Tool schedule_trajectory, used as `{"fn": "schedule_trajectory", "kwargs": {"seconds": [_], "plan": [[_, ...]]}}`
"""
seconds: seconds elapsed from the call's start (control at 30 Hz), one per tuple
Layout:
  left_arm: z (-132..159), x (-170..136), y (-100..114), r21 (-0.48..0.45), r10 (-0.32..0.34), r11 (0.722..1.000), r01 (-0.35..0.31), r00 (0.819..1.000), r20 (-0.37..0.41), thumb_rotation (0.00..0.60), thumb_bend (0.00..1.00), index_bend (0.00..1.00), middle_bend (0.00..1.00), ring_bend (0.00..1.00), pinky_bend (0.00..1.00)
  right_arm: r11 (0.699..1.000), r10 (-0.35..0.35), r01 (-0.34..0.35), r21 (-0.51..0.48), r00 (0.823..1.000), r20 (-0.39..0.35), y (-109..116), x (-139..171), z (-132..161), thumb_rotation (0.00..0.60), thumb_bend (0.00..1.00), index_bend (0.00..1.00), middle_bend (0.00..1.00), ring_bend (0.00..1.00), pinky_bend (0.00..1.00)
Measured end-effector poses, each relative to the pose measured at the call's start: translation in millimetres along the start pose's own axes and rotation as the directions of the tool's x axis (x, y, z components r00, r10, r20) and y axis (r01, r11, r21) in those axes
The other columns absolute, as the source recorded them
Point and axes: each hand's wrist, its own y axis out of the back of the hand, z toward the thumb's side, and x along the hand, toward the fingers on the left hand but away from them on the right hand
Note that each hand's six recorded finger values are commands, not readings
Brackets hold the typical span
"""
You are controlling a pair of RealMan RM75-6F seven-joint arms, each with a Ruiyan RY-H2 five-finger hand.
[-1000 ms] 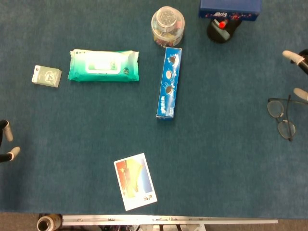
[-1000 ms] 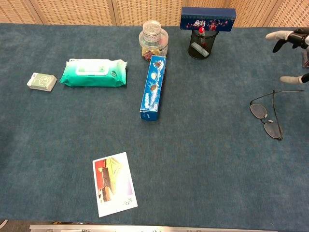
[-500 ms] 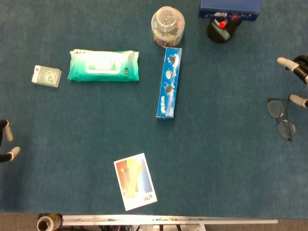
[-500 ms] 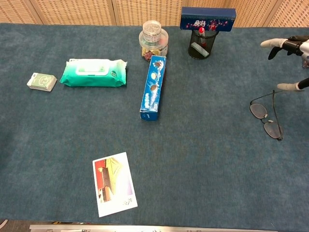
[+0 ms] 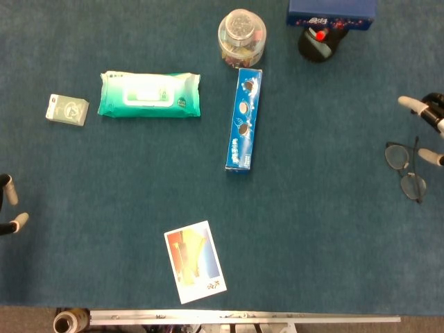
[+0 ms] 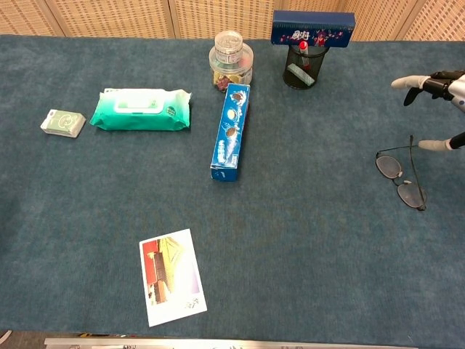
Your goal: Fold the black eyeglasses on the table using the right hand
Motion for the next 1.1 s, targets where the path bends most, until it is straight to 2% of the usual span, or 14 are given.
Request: {"fn": "schedule_trajectory", "kwargs": {"seconds": [0.87, 1.1], "plan": [[1.1, 0.2, 1.4, -0.002, 0.003, 1.000, -0.003, 1.000, 0.004, 0.600, 0.05, 0.62, 0.84, 1.00, 0.98, 0.996, 0.082, -0.082, -0.031, 0.997, 0.012, -27.0, 13.8, 4.7, 0.600, 0.10, 0.18, 0.38, 0.26, 0.37], [0.9, 0.4, 1.4, -0.003, 0.003, 1.000, -0.003, 1.000, 0.004, 0.600, 0.05, 0.62, 0.84, 1.00, 0.98, 0.996, 0.080, -0.080, -0.032, 0.997, 0.008, -27.5, 13.4, 5.5, 0.600, 0.10, 0.18, 0.38, 0.26, 0.37]]}}
